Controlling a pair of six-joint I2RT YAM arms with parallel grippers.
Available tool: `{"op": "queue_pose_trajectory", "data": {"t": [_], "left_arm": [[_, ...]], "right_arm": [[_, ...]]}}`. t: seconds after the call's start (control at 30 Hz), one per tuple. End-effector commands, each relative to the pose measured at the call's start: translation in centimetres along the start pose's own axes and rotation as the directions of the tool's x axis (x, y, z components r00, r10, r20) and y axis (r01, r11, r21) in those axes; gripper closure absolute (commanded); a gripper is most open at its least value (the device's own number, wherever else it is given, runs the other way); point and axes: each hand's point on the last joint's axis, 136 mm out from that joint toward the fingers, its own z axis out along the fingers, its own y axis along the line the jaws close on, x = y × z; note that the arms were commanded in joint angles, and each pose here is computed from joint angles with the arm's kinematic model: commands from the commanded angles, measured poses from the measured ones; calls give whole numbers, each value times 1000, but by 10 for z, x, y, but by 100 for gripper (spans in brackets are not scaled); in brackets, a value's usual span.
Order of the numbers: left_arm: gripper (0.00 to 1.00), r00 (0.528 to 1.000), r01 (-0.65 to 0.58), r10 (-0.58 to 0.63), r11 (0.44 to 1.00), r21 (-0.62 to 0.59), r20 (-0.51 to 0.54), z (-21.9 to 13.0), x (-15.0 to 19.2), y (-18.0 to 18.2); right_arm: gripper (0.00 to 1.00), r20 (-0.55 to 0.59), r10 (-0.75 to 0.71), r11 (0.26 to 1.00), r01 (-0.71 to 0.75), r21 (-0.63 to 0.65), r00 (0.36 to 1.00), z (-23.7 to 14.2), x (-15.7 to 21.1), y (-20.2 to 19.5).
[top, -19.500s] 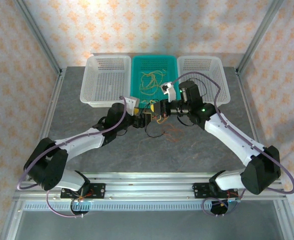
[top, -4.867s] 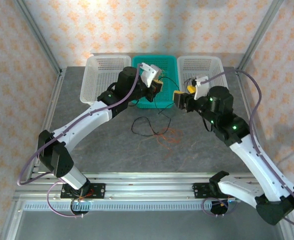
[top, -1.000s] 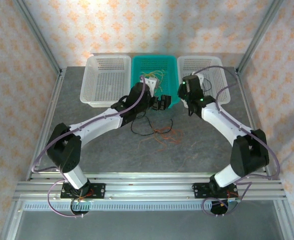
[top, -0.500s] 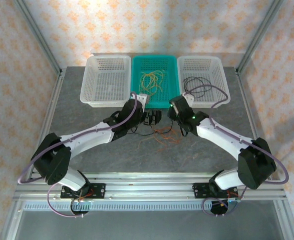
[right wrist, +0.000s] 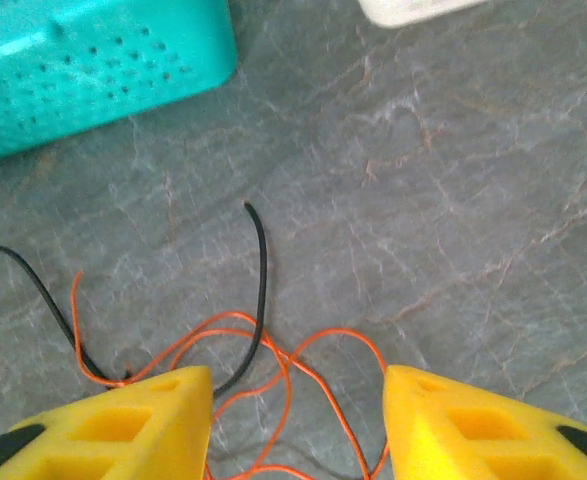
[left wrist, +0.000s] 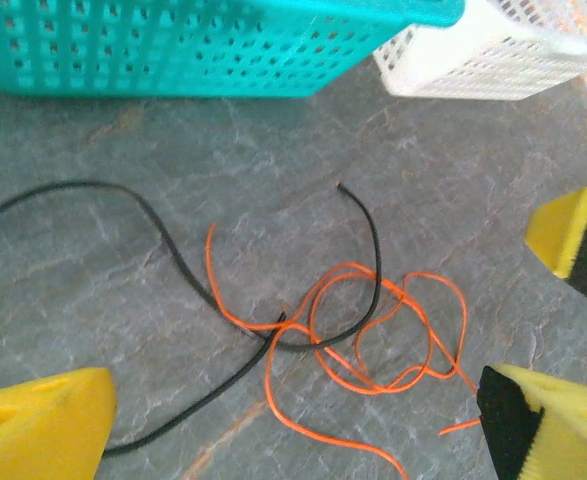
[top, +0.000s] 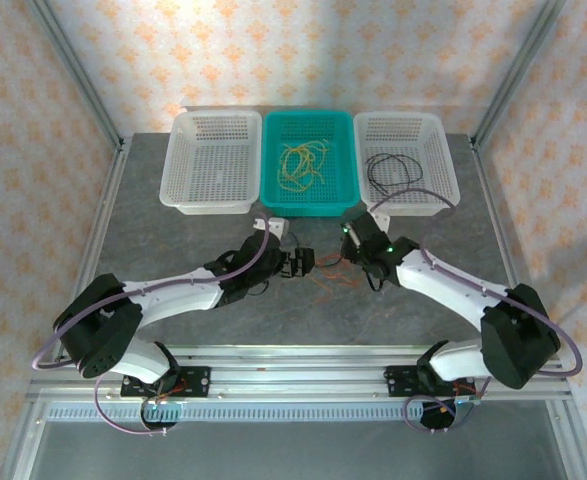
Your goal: Untangle the cables
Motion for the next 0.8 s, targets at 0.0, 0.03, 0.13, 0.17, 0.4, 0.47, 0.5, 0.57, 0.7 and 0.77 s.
{"op": "queue_pose_trajectory", "data": {"t": [0.0, 0.03, 0.13, 0.17, 0.4, 0.47, 0.5, 0.57, 0.7, 0.77], "left_arm": [[5, 996, 64, -66, 997, 38, 61, -3, -9, -8], [5, 995, 73, -75, 997, 39, 61, -2, -7, -7], [5, 992, 105, -108, 993, 47, 68, -2, -3, -3], [5, 991, 114, -117, 992, 46, 67, -1, -1, 0], [6, 986, 149, -151, 988, 40, 72, -1, 1, 8], [5, 986, 147, -150, 988, 37, 75, -1, 0, 9], [6, 986, 145, -148, 989, 37, 75, -1, 0, 9], [6, 987, 139, -142, 989, 39, 70, 0, -1, 7], [6, 995, 84, -87, 994, 71, 39, 4, 0, -5], [5, 998, 51, -54, 995, 82, 39, 5, 0, -13]], "right_arm": [[54, -58, -23, 1000, 22, -17, 998, 3, 16, 1], [55, -71, -25, 1000, 24, -18, 997, 4, 19, 1], [55, -107, -24, 999, 21, -31, 994, 9, 29, 2], [55, -116, -25, 999, 22, -31, 993, 11, 32, 2], [55, -142, 18, 995, -5, 95, 990, 20, 41, -19], [54, -113, 45, 981, -22, 190, 993, 17, 38, -37], [52, -102, 48, 974, -24, 226, 994, 15, 38, -45], [49, -94, 51, 964, -25, 265, 994, 13, 39, -55], [49, -133, 77, 974, -46, 221, 988, 17, 50, -54], [50, -157, 96, 982, -68, 173, 983, 22, 54, -50]]}}
